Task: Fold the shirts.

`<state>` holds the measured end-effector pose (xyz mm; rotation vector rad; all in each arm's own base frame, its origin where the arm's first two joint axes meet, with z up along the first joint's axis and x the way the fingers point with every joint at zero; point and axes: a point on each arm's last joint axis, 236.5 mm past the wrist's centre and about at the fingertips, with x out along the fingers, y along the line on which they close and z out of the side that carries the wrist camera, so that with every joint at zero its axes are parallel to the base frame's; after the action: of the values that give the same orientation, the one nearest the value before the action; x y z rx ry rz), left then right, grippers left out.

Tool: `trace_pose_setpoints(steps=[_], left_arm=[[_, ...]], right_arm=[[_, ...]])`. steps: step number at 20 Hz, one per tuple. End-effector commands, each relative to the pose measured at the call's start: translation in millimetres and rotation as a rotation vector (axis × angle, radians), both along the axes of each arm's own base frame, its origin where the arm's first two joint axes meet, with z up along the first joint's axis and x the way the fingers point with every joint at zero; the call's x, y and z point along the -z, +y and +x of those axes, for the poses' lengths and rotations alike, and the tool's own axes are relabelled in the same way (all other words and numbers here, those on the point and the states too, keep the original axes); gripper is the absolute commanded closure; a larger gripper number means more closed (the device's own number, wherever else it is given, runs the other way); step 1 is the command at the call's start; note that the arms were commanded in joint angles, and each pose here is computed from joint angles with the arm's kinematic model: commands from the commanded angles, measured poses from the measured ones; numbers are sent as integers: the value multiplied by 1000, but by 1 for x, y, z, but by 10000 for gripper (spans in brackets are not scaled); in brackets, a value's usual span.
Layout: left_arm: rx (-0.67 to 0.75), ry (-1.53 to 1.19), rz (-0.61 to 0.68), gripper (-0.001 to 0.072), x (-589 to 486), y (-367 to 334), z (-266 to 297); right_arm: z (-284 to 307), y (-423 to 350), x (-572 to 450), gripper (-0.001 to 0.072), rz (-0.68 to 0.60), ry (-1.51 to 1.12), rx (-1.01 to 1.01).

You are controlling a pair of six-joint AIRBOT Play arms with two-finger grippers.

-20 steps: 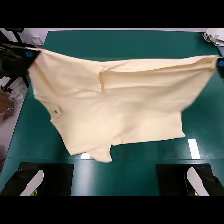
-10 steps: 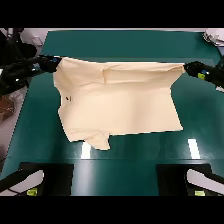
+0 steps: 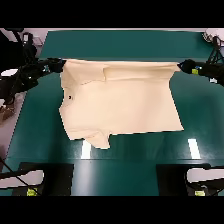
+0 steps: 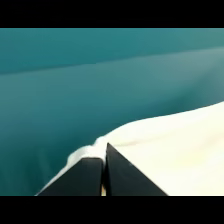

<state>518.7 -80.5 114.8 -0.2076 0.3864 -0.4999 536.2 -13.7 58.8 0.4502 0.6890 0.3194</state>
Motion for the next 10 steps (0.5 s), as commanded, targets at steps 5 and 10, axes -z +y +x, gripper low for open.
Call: trace_pose_setpoints(steps=[5,10], left_arm=[[128,465,199,687,101,5,-71],[147,571,177,687,121,2,-93]], right_arm=[[-51,9,65,691,-48,246,-126],[-67,11,88,691,-45,303,-131]])
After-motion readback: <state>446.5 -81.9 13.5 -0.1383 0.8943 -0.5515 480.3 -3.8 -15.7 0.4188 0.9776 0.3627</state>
